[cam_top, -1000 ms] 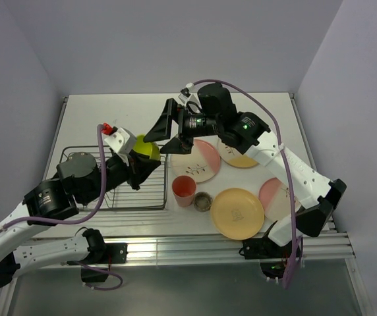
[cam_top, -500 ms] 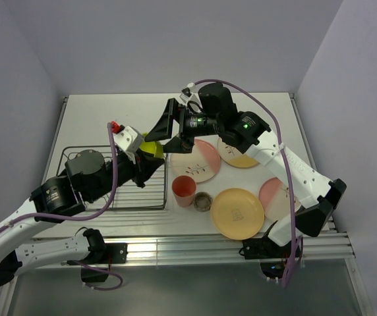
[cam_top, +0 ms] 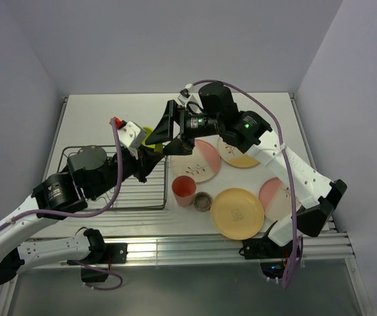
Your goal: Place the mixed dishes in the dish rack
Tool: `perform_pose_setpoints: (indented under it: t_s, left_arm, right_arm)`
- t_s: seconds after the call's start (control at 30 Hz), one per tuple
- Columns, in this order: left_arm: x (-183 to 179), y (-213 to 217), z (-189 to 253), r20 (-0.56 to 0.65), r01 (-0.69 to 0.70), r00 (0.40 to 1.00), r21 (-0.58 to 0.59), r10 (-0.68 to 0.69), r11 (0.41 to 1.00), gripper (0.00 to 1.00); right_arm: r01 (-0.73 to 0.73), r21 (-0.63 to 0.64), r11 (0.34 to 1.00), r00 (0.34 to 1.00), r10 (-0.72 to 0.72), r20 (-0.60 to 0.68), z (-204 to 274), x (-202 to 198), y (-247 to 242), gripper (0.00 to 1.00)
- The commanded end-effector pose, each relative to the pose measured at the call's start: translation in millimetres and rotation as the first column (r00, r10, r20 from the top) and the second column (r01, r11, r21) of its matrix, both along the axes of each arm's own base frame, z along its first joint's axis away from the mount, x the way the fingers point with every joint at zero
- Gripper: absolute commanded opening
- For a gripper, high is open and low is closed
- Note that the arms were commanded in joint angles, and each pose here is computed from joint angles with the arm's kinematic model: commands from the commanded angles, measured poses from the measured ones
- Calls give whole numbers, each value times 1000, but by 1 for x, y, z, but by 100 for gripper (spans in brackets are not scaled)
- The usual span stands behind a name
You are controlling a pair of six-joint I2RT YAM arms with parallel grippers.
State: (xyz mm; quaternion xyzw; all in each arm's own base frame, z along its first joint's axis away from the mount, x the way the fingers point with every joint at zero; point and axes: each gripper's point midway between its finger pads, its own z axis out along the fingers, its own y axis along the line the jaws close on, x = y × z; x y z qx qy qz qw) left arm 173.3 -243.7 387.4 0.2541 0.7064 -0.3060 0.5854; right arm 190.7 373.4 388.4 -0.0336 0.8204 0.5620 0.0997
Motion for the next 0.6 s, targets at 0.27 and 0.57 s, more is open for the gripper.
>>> perform_pose_setpoints:
  t_s: [0.27,0.57]
  left_arm:
    - [1,-8,10,25,18,1000,-67,-16,998,0]
    - [2,-8,3,-16,-3,1000,-72,2,997,11]
  right_arm:
    - [-21,57,998,998,18,60,26,4,-1,74]
    - [-23,54,998,997,18,76,24,11,2,9]
